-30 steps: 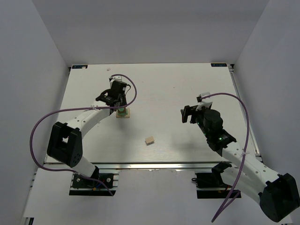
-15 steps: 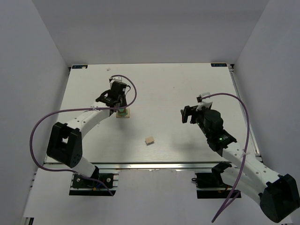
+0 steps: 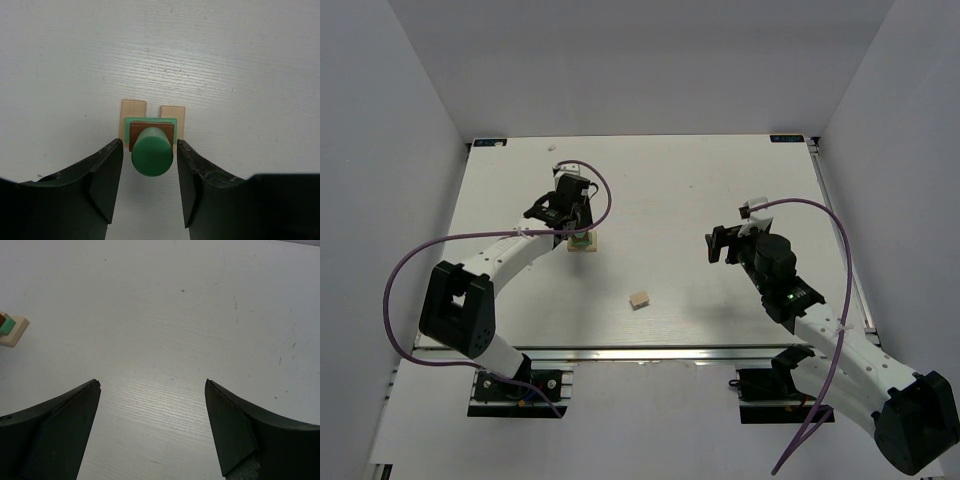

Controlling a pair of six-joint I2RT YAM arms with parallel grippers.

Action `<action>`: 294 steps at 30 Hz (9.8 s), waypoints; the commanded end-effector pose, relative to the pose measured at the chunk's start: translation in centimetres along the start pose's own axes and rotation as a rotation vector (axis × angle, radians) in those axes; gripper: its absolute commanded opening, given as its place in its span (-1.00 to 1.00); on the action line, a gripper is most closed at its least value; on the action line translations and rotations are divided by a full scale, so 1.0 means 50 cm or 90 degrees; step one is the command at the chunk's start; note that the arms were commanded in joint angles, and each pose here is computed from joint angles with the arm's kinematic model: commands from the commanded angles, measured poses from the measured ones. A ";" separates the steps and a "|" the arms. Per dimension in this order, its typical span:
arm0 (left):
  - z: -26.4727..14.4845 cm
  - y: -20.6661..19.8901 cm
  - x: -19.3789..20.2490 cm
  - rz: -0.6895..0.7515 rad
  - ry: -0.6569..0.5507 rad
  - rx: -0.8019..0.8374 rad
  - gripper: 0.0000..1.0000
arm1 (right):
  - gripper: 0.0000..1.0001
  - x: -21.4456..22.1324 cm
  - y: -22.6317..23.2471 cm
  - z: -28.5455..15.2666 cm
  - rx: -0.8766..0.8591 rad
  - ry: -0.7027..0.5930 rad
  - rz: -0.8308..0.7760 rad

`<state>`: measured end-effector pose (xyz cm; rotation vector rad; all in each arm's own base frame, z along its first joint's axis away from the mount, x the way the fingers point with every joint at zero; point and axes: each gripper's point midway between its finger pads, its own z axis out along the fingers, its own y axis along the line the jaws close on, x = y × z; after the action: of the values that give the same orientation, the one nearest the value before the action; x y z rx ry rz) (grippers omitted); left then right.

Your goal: Build the wood block tower

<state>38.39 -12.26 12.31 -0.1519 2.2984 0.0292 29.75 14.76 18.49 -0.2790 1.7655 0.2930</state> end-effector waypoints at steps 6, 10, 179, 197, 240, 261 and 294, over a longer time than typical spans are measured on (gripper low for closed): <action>-0.039 0.003 -0.051 -0.016 -0.051 0.014 0.25 | 0.79 -0.019 0.008 -0.003 -0.013 -0.028 -0.003; -0.050 0.006 -0.065 -0.018 -0.061 0.011 0.40 | 0.79 -0.018 0.009 -0.003 -0.015 -0.028 -0.003; -0.440 -0.284 0.104 0.259 -0.318 0.675 0.96 | -1.00 -0.091 0.249 -0.115 -0.487 0.050 0.000; -0.322 -0.120 0.018 0.006 -0.242 0.254 0.96 | -1.00 0.205 0.095 0.078 -0.075 0.550 -0.112; -0.391 -0.336 0.053 0.328 -0.216 0.591 0.96 | 0.79 0.169 0.228 0.116 -0.309 0.375 -0.125; -0.310 -0.437 0.173 0.971 -0.159 0.982 0.96 | 0.76 0.054 -0.048 0.036 -0.108 0.294 0.211; -0.063 -0.466 0.316 1.007 0.122 0.941 0.77 | 0.75 0.077 -0.062 0.010 -0.092 0.302 0.208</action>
<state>28.68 -36.47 2.27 2.2964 1.4903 -0.8475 30.34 11.69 13.85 -0.1541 2.2968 0.6058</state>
